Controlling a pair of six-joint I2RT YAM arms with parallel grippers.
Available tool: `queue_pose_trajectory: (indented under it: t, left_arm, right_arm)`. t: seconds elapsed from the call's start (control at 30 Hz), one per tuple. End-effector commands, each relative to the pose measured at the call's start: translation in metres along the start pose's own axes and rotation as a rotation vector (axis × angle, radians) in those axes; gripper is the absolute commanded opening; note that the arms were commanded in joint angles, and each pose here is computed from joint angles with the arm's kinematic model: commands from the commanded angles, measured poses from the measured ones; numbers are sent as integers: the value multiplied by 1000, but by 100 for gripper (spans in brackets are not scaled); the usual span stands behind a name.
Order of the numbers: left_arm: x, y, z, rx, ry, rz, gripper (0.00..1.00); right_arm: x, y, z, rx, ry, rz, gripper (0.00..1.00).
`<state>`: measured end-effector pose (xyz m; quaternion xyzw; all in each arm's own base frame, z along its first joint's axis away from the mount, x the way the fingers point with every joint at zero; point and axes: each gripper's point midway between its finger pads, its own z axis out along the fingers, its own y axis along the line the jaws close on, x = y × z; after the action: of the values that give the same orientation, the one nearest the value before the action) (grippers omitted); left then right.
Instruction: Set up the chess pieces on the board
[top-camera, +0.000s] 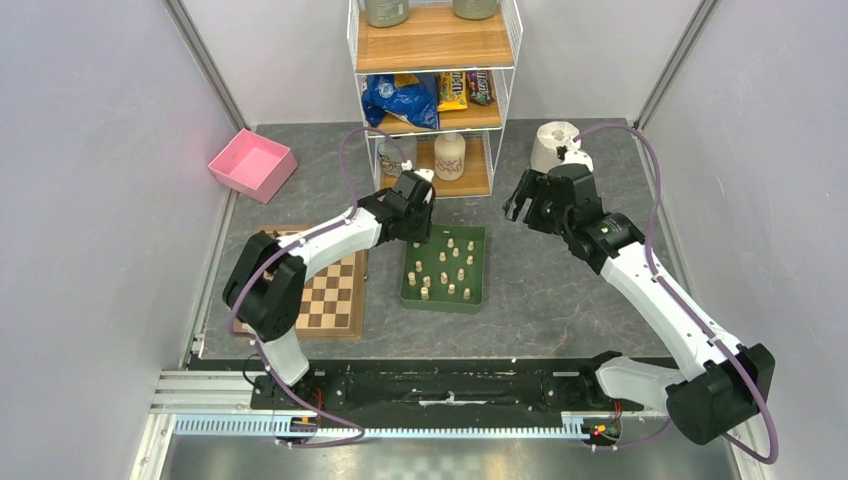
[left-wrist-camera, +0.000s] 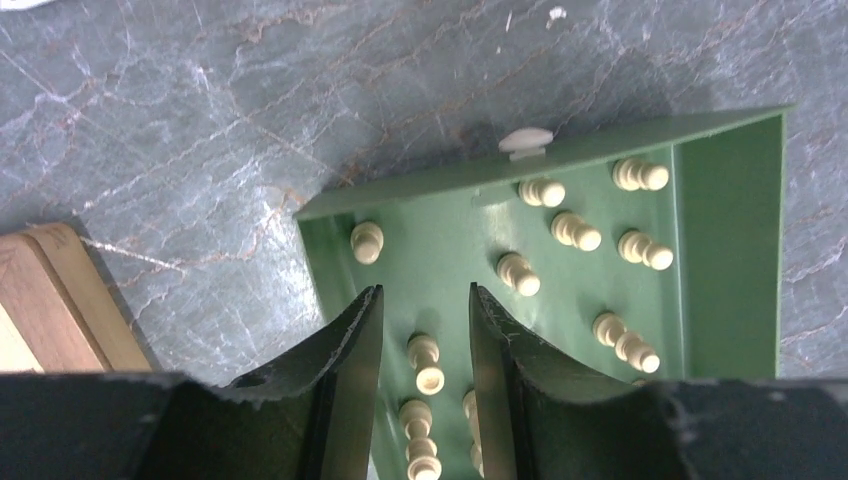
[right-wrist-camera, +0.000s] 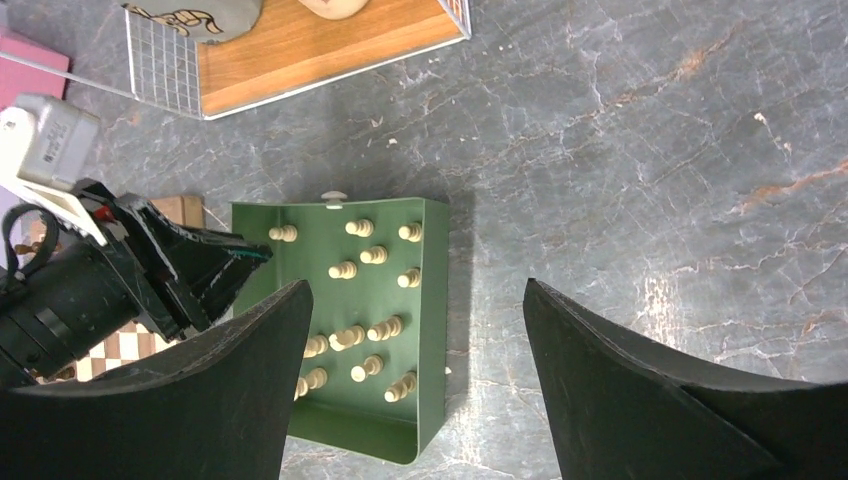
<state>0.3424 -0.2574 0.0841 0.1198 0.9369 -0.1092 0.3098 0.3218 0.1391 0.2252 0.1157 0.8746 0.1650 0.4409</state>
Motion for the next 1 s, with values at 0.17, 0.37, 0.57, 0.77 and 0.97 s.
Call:
queue_pose_trajectory:
  t: [0.17,0.37,0.57,0.77,0.97]
  left_arm:
    - [-25,-1,16,-54,-21,45,41]
    - [-19,8,21,-104,16,71,40]
    - [-12,16,25,-145,47,82,40]
    - [-6,20,30,-168,73,91,39]
    - [-4,23,36,-186,82,93,39]
  right_arm:
    - [1,-2,5,24,17,36,85]
    - [1,-4,5,31,21,32,85]
    - [2,-4,7,29,31,33,85]
    - [2,-5,8,29,33,34,85]
    - [2,-4,8,25,38,35,86]
